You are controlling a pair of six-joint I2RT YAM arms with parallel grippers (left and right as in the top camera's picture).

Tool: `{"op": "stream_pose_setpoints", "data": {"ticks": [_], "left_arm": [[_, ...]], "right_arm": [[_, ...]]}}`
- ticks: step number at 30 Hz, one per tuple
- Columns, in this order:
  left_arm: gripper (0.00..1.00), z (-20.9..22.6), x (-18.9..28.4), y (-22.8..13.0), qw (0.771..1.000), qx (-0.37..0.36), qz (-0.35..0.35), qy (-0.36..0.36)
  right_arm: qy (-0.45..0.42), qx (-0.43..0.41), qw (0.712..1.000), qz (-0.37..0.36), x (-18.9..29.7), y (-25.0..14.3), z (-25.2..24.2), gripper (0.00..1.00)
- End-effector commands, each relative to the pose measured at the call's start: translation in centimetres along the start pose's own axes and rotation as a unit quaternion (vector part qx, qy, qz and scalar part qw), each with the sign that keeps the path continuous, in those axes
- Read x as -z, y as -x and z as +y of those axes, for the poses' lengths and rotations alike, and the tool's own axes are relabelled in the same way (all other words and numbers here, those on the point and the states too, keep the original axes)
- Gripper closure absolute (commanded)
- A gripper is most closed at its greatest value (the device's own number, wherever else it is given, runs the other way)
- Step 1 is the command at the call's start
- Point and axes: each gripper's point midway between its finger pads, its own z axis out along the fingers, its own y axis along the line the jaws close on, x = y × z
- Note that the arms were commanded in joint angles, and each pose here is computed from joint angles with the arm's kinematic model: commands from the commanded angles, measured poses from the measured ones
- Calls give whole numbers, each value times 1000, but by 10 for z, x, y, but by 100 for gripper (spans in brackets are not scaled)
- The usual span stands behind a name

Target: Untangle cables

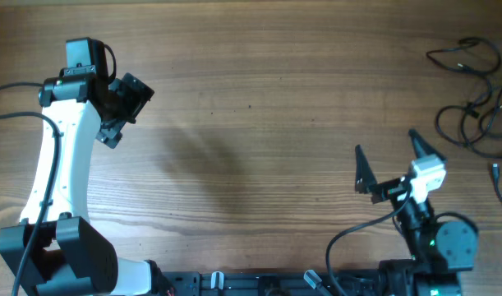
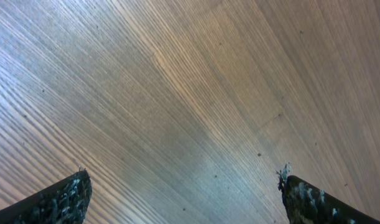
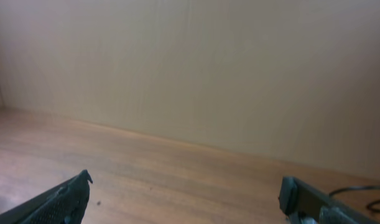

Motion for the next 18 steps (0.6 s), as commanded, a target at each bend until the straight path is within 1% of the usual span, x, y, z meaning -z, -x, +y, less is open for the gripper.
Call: {"op": "stream_pose_setpoints", "data": {"ticks": [1,4,8,10,18], "left_arm": [[0,-4,6,1,1000,-1,-7,-9],[0,-4,6,1,1000,-1,-7,-9],[0,-4,6,1,1000,-2,-7,-9],[0,-4,6,1,1000,-1,-7,-9],[0,-4,6,1,1000,-1,-7,-9]], "right_arm": [[-16,3,999,-32,6,-19,-2,0],[-66,-49,996,-30,6,-44,-19,0],[-69,-52,996,1,5,-65,-19,0],[-70,-60,995,41,5,-84,-18,0],[-67,-61,995,51,4,-89,-17,0]]}}
